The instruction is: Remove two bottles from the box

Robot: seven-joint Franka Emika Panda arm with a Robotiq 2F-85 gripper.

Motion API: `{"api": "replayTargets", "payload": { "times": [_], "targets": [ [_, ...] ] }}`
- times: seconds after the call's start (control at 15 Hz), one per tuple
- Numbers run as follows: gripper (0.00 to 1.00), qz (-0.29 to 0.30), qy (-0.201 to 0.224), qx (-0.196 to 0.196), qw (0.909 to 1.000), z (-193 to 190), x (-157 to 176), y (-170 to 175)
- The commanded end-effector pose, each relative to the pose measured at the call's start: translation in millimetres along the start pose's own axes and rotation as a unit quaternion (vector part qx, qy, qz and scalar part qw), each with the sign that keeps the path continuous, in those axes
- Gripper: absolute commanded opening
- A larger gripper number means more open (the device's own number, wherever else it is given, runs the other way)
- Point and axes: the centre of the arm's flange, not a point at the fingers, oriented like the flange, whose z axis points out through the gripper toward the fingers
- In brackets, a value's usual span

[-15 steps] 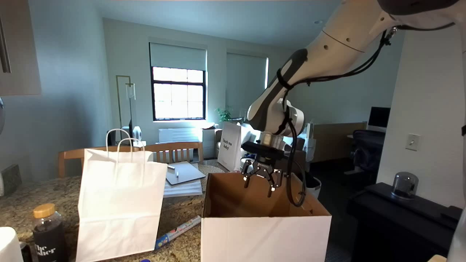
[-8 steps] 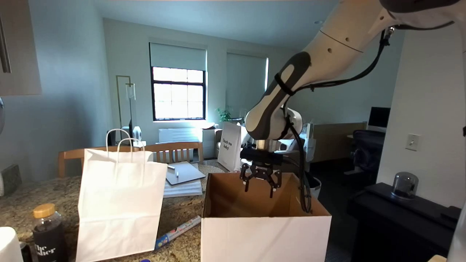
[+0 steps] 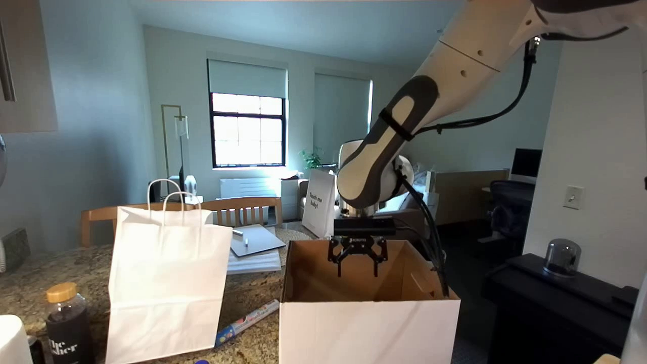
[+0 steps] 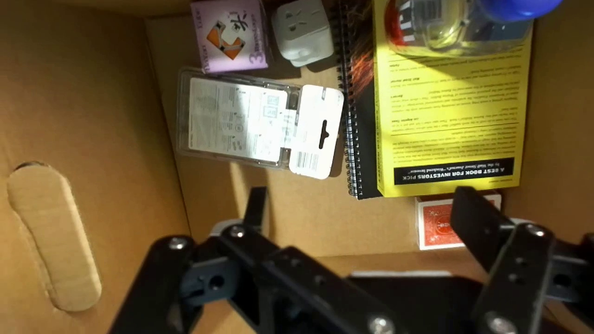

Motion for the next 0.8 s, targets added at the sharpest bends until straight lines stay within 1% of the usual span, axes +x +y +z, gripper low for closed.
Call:
{"api": "replayTargets", "payload": {
  "times": [0.0, 0.27, 0.47, 0.6, 0.73],
  "targets": [
    [1.00, -0.042, 0.025, -0.002, 0.9988, -6, -9, 13],
    [1.00, -0.068, 0.022, 0.000, 0.9974, -2, -18, 12],
    [1.00, -0.076, 0.023, 0.006, 0.9968, 0, -21, 11],
    [1.00, -0.085, 0.028, 0.009, 0.9959, -1, -22, 6],
    [1.00, -0.093, 0.024, 0.012, 0.9953, -2, -25, 0]
  ]
}}
